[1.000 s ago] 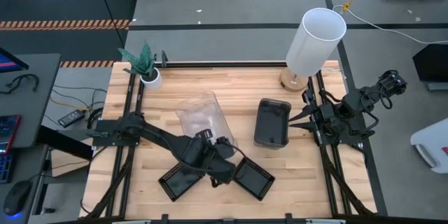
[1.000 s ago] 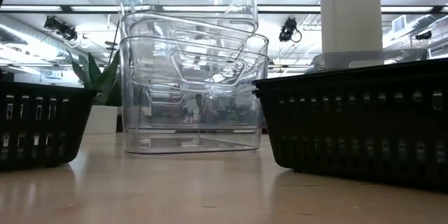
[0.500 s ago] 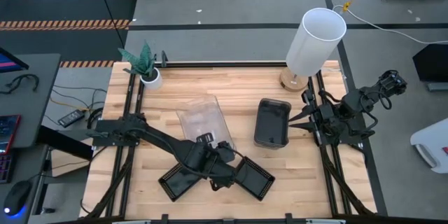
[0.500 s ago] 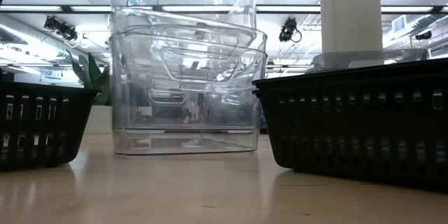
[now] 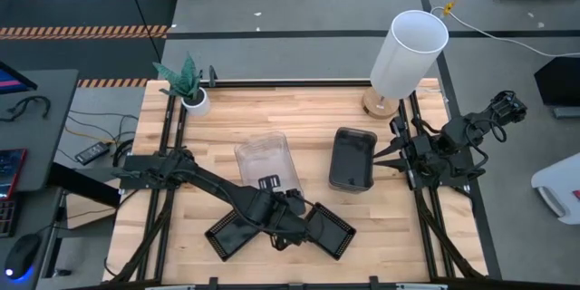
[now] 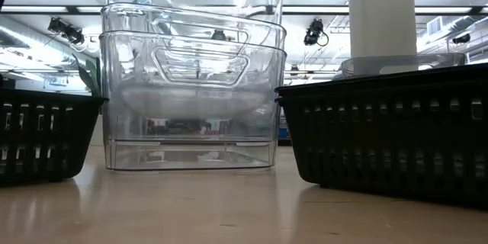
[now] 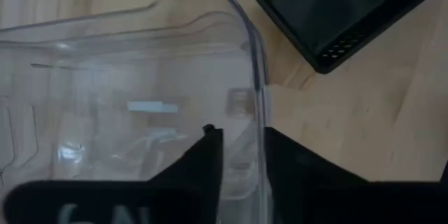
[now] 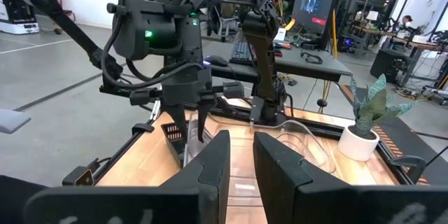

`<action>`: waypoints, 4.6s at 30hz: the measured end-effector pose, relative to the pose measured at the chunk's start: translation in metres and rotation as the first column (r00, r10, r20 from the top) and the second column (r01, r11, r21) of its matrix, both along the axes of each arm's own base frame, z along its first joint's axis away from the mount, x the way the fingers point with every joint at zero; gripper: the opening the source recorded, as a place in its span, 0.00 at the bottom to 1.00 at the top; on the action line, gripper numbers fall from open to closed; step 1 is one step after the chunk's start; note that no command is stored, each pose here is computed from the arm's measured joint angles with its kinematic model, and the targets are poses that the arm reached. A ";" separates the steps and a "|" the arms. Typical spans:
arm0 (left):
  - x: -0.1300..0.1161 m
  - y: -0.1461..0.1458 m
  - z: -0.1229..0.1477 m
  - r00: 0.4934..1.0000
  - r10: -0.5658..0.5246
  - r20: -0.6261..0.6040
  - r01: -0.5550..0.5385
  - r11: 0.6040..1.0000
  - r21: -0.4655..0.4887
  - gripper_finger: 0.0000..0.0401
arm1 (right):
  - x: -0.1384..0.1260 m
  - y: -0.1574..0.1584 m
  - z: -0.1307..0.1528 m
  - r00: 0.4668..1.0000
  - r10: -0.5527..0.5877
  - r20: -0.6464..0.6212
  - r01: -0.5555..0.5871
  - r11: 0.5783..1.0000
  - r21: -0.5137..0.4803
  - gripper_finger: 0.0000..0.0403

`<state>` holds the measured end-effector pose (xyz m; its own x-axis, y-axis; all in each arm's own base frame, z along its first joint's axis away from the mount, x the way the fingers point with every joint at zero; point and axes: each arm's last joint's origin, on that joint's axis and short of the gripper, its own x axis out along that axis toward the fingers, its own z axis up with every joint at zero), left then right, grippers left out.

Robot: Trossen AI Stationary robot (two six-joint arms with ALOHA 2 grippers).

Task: Stack baskets by color
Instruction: Stack the top transparent bin on top of the bottom transparent bin, then adjust the transparent bins, then stack the left black bin on top of the right black bin

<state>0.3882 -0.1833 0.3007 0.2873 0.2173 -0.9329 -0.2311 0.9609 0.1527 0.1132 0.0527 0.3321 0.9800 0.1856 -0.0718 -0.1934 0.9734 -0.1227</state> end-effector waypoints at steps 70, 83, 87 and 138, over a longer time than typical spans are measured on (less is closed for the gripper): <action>0.053 0.142 -0.057 0.956 0.140 -0.257 -0.062 0.954 0.292 0.03 | 0.004 0.002 0.000 1.000 0.000 0.001 0.000 1.000 -0.008 0.18; 0.052 0.150 -0.054 0.949 0.070 -0.308 -0.013 0.983 0.181 0.03 | 0.003 0.002 -0.002 1.000 0.000 -0.014 0.000 1.000 -0.016 0.18; 0.046 0.105 -0.055 0.941 -0.064 -0.331 0.067 0.998 0.000 0.03 | 0.003 0.002 -0.002 1.000 0.000 -0.015 0.000 1.000 -0.009 0.18; -0.181 0.023 -0.084 0.911 0.378 -0.168 -0.412 0.857 -0.310 0.47 | 0.004 0.002 0.000 1.000 0.000 0.005 0.000 1.000 -0.007 0.18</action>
<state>0.2072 -0.1601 0.2165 0.1474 -0.0331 -0.9885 -0.6027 0.7894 -0.1163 0.1167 0.0546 0.3323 0.9802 0.1856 -0.0685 -0.1932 0.9725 -0.1299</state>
